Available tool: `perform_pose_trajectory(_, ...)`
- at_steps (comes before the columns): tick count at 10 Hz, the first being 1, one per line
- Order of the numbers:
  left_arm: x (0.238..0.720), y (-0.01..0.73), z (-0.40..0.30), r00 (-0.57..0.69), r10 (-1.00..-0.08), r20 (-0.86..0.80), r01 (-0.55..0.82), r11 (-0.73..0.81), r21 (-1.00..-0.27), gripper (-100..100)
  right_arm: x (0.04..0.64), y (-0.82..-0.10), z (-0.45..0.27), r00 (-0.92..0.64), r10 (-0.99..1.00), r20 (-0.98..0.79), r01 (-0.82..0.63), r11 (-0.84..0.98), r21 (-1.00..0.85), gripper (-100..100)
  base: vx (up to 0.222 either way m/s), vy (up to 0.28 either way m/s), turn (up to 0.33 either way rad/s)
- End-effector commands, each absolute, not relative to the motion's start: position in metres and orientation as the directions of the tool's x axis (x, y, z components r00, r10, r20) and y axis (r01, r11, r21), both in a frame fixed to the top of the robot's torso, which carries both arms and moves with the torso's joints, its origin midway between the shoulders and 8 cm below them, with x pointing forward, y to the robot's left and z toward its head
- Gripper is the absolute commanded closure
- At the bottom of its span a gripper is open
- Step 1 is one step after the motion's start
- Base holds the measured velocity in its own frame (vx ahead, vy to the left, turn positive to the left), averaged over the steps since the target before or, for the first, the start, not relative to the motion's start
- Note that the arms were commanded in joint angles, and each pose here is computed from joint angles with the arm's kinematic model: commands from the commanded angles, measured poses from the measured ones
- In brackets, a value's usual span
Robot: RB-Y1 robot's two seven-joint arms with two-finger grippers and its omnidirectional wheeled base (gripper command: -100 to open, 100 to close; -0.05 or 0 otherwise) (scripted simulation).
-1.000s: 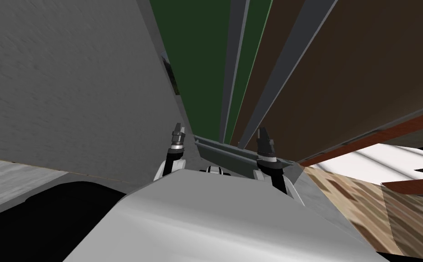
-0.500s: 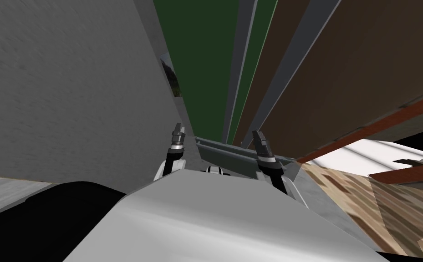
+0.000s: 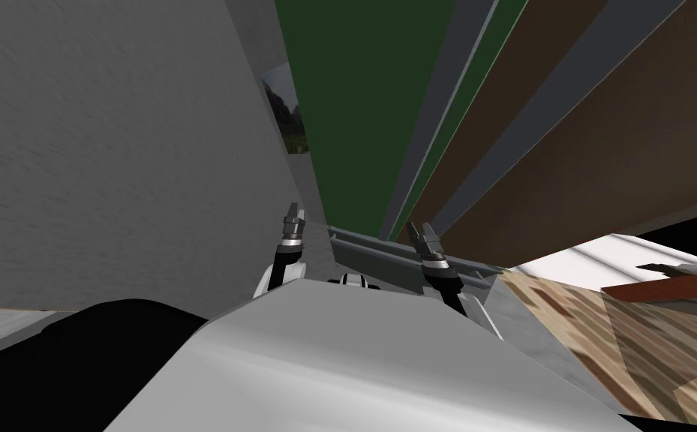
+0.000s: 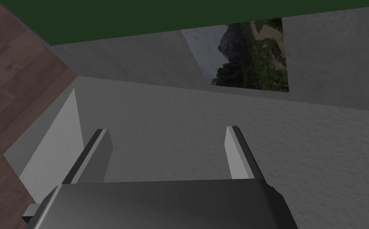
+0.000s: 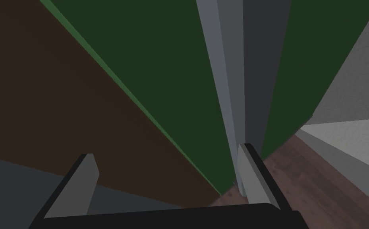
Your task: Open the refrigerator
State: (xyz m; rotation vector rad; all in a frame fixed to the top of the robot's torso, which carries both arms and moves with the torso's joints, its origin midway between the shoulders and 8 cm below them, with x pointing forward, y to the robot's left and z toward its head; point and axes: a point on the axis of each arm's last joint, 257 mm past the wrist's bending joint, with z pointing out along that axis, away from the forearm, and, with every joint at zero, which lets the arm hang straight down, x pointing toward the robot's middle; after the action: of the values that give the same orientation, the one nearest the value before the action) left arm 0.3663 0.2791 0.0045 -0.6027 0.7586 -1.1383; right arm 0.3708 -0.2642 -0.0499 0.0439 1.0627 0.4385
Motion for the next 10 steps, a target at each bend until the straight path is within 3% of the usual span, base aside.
perform_pose_trajectory(1,0.366,0.279,0.004,0.226,-0.948,-0.222,0.570,0.314,-0.759,0,0.377,-0.276,-0.074,0.390,0.211,-0.896,-0.236,0.964,0.125,-100,0.069,0.151,-0.087)
perform_pose_trajectory(10,0.366,0.279,0.004,0.226,-0.948,-0.222,0.570,0.314,-0.759,0,0.387,-0.318,-0.150,0.233,-0.242,-0.942,-0.051,0.964,-0.260,-100,0.021,0.121,-0.072)
